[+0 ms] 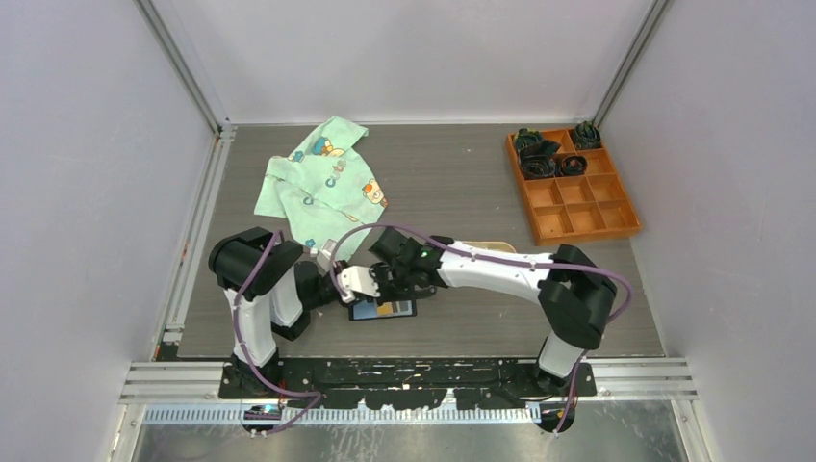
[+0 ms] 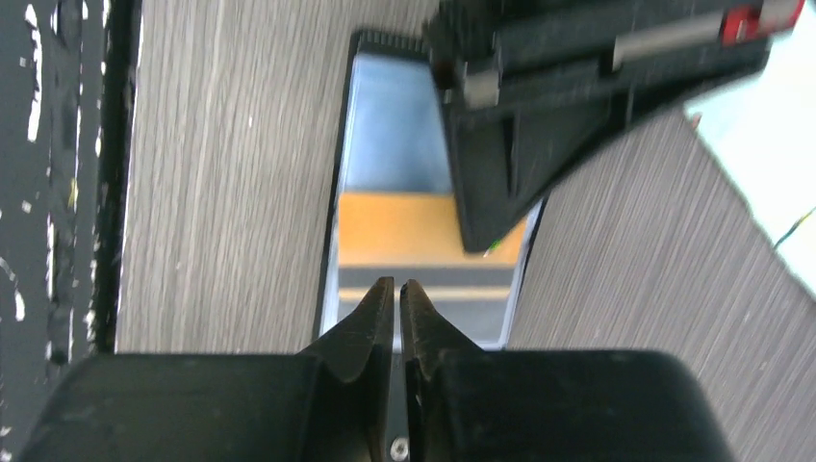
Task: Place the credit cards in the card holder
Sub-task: Insert the credit card into the card holder.
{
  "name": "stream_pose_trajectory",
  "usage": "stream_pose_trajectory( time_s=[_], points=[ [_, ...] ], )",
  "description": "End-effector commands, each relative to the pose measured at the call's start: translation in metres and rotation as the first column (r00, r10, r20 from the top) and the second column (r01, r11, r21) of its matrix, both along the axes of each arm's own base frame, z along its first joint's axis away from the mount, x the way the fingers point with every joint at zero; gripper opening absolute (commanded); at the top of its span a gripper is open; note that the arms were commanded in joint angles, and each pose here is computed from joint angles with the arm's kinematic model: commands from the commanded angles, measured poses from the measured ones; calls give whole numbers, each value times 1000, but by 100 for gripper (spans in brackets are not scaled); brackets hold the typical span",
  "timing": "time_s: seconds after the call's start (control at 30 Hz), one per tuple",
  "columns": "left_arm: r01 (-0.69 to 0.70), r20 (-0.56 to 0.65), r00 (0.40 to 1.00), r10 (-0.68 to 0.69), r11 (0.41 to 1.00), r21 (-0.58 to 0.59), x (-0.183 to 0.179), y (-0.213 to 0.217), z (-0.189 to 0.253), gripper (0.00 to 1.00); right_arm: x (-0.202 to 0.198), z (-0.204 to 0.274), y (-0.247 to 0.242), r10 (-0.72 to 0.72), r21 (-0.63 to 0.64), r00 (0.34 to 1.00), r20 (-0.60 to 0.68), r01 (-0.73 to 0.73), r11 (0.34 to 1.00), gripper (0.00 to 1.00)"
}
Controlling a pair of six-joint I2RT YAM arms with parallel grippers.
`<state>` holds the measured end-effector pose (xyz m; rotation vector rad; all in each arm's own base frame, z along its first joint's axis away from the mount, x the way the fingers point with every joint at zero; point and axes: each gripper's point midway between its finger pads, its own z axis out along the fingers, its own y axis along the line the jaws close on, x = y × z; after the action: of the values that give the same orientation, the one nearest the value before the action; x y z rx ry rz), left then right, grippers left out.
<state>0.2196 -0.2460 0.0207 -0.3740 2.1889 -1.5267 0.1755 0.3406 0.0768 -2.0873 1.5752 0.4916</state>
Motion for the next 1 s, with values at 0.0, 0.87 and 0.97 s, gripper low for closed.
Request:
stream_pose_trajectory(
  time_s=[0.0, 0.87, 0.97],
  points=[
    [-24, -29, 999, 26, 996, 87, -6, 11, -23, 11, 0, 9, 44, 86, 40, 994, 67, -88, 995, 12],
    [-13, -42, 999, 16, 997, 81, -7, 14, -25, 20, 24, -30, 60, -12, -46, 968, 251, 24, 999, 11],
    [-17, -39, 999, 20, 997, 75, -5, 15, -23, 22, 26, -31, 51, -22, -48, 968, 251, 35, 998, 11]
  ],
)
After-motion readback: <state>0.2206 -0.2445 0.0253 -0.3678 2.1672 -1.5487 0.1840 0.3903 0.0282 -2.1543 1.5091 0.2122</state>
